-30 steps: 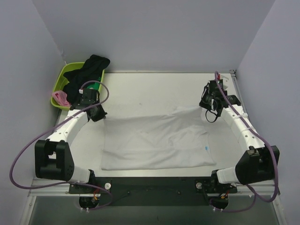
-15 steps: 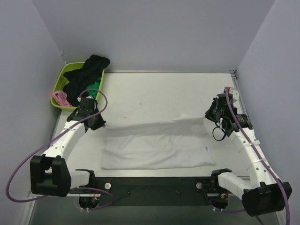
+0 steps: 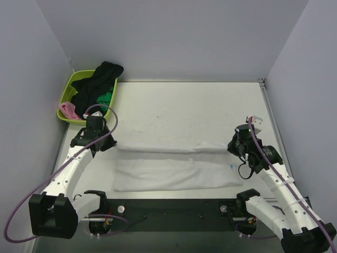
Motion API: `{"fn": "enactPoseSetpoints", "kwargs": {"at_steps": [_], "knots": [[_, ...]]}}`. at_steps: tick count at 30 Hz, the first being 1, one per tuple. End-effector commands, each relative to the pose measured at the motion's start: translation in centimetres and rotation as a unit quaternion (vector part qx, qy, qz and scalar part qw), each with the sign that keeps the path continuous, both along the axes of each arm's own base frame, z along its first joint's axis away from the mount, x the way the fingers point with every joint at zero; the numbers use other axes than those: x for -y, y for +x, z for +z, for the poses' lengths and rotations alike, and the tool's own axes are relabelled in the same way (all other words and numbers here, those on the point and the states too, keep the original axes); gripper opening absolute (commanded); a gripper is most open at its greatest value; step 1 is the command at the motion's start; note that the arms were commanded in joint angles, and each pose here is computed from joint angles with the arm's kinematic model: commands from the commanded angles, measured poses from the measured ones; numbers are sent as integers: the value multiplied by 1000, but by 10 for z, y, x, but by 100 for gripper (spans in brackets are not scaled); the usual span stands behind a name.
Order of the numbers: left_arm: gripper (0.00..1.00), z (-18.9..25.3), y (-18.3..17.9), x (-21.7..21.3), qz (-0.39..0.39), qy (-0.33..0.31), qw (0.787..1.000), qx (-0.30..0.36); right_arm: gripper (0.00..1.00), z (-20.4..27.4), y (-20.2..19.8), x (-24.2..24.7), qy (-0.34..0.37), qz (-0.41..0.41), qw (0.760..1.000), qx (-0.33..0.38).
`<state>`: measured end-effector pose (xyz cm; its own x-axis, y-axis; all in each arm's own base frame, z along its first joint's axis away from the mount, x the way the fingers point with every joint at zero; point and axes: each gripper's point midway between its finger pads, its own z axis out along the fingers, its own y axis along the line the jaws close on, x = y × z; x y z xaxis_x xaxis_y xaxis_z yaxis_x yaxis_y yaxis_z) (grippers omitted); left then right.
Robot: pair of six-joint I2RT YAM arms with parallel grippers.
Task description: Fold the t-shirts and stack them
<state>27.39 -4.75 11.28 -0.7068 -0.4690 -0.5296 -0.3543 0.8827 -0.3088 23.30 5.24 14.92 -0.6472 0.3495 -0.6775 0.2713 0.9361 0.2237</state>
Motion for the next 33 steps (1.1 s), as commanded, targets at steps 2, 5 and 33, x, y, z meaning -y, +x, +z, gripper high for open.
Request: {"fn": "enactPoseSetpoints", "kwargs": {"at_steps": [2,5,33], "knots": [[0,-3,-10,-4,7,2,1000,-3,0,-5,-15,12,-16,-25,1000,-7],[0,-7,-18,-6,17,-1,1000,-5,0,-4,-20,13,-15,-26,1000,-7],[25,-27,-65,7,76,-54,995,-32,0,-70,-99,7,-4,-60,993,-106]]}}
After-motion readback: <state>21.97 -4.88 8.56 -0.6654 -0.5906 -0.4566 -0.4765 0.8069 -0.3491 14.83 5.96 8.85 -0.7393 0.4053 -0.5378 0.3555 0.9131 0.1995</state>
